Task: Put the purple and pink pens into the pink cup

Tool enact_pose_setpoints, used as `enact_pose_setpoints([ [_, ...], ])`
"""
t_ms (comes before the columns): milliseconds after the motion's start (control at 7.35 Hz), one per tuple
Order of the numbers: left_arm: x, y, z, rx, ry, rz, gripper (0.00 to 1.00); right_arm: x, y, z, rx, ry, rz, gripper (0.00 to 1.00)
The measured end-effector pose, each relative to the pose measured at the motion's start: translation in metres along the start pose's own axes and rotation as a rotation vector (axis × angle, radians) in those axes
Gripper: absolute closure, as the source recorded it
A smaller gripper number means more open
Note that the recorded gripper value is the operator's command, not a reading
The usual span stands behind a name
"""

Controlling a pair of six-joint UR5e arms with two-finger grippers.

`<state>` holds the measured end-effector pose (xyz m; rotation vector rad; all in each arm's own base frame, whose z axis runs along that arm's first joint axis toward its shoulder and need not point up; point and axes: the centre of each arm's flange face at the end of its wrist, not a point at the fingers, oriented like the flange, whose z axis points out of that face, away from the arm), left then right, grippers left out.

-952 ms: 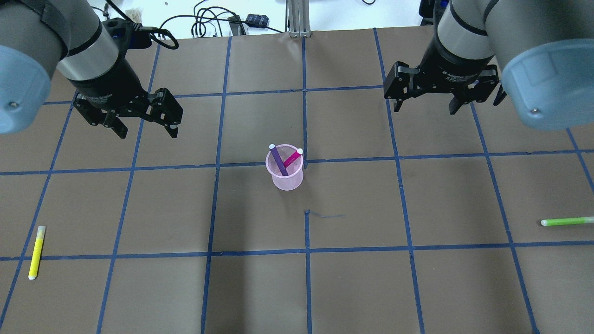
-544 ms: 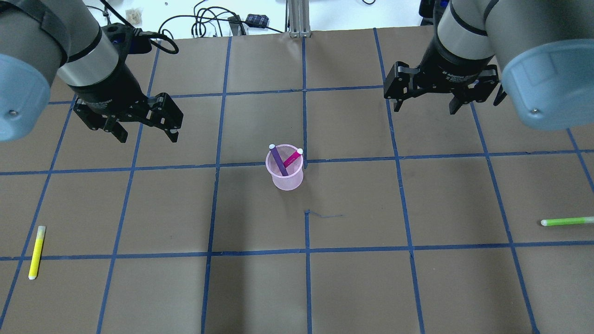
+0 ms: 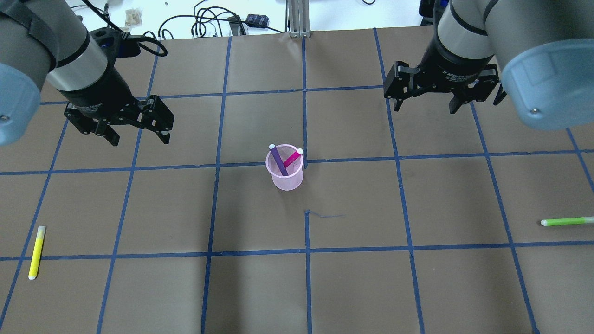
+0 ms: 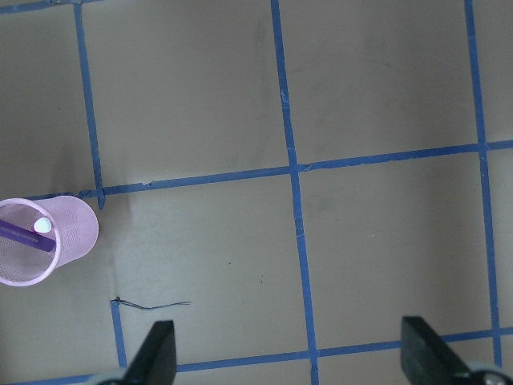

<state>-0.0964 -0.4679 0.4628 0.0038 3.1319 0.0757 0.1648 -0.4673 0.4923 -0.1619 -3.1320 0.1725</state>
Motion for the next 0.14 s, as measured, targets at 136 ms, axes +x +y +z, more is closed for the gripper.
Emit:
enact_pose_setpoints([
  [136, 0.0012, 0.0020, 0.0013, -0.002, 0.001, 0.002, 0.00, 0.0000, -0.0001, 0.0000, 0.000, 0.000, 0.000, 0.00],
])
